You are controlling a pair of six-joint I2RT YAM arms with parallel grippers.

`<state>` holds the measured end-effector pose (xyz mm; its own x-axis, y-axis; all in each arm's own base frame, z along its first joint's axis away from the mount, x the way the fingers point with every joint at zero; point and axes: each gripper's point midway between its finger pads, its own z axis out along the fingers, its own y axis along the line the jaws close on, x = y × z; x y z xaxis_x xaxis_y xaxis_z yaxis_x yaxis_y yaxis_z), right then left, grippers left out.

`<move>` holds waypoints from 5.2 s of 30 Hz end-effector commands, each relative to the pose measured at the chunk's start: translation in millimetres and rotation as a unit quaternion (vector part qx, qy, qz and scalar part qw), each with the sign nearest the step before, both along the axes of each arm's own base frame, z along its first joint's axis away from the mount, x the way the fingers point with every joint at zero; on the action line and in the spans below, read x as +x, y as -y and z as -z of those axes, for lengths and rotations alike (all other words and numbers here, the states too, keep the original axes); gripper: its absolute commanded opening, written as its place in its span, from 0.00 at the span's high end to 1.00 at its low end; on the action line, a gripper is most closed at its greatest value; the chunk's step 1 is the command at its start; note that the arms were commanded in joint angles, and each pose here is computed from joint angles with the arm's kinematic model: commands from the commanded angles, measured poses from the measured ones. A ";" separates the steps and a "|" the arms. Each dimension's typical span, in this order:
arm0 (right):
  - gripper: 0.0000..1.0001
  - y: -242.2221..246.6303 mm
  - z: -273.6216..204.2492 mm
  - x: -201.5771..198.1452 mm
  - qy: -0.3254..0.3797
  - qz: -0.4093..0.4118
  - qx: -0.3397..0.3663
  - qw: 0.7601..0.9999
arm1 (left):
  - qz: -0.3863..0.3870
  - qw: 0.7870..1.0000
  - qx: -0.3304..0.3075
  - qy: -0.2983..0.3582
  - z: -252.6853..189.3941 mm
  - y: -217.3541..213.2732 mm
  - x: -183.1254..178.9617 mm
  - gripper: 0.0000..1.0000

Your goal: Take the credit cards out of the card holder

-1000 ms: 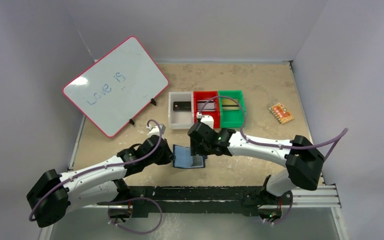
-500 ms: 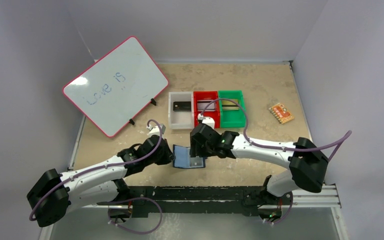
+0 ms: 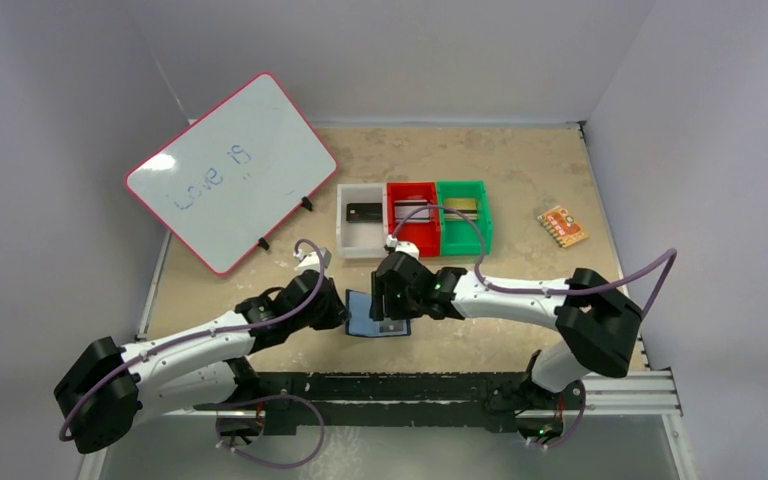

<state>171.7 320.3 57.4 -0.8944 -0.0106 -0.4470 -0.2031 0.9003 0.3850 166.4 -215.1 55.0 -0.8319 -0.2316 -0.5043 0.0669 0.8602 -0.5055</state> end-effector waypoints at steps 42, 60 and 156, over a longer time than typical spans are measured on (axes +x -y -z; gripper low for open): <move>0.46 7.5 -2.7 6.0 0.006 0.022 -0.011 1.000 | 0.008 1.000 -0.014 0.020 -10.8 9.6 6.7 1.00; 0.47 -4.5 -15.3 13.3 0.022 0.021 0.015 0.999 | 0.008 1.000 -0.015 0.019 -10.4 9.3 6.1 1.00; 0.10 -59.9 -40.8 -9.1 0.065 -0.040 -0.011 0.997 | 0.010 1.000 -0.018 0.021 -8.3 8.8 5.0 1.00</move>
<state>165.6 343.4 60.3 -0.8405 -0.1736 -0.5133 -0.2718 0.9546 0.1221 168.3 -217.2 54.2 -0.8298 -0.2269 -0.5098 0.0747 0.8602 -0.5044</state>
